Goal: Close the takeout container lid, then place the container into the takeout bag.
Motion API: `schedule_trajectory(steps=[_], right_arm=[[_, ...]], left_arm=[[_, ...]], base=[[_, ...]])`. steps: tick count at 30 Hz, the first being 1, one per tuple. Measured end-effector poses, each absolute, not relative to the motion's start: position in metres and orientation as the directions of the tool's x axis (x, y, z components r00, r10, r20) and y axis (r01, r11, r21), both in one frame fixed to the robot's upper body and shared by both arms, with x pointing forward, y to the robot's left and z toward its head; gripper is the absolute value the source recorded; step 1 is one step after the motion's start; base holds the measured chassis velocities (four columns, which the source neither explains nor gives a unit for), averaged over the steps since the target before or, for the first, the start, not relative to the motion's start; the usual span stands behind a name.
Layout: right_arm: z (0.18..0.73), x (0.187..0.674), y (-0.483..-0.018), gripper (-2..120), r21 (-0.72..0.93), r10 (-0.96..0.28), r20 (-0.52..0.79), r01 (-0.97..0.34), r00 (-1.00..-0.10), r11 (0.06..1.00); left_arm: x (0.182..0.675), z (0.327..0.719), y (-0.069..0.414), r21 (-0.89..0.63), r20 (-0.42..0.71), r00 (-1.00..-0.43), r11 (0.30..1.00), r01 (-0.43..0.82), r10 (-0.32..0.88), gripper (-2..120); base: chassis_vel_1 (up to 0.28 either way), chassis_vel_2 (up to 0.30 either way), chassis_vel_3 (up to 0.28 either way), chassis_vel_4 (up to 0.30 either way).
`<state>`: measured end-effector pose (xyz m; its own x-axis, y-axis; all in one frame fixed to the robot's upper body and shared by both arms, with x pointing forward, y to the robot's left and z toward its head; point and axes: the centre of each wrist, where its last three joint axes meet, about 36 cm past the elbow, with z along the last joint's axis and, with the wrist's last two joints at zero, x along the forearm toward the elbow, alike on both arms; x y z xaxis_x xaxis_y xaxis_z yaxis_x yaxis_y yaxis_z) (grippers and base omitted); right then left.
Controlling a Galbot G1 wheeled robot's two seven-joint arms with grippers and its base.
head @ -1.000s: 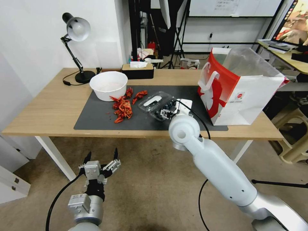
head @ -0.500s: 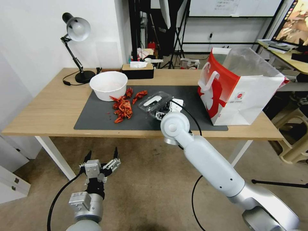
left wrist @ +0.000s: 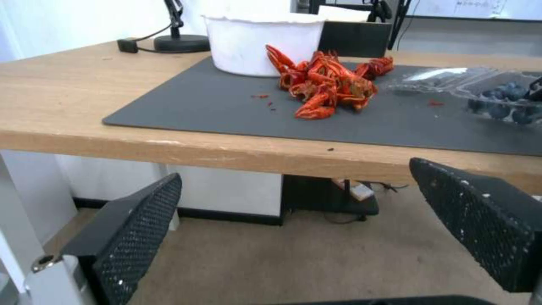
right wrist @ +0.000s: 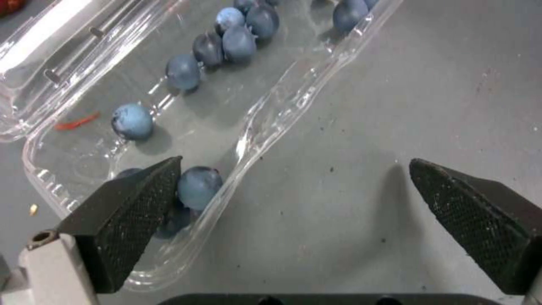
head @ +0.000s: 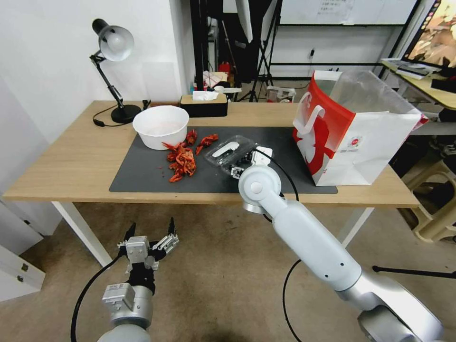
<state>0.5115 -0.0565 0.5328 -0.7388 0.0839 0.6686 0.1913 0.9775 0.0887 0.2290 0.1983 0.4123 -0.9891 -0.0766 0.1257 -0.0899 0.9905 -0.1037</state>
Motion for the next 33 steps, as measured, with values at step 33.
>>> schedule_trajectory(steps=[33], right_arm=[[0.534,0.512,-0.096,100,0.060,0.133,0.681,0.236,-0.720,0.970]], left_arm=[[0.232,0.405,0.196,-0.098,0.121,-0.990,0.992,-0.082,-0.070,100]], base=[[0.000,0.000,0.000,0.000]])
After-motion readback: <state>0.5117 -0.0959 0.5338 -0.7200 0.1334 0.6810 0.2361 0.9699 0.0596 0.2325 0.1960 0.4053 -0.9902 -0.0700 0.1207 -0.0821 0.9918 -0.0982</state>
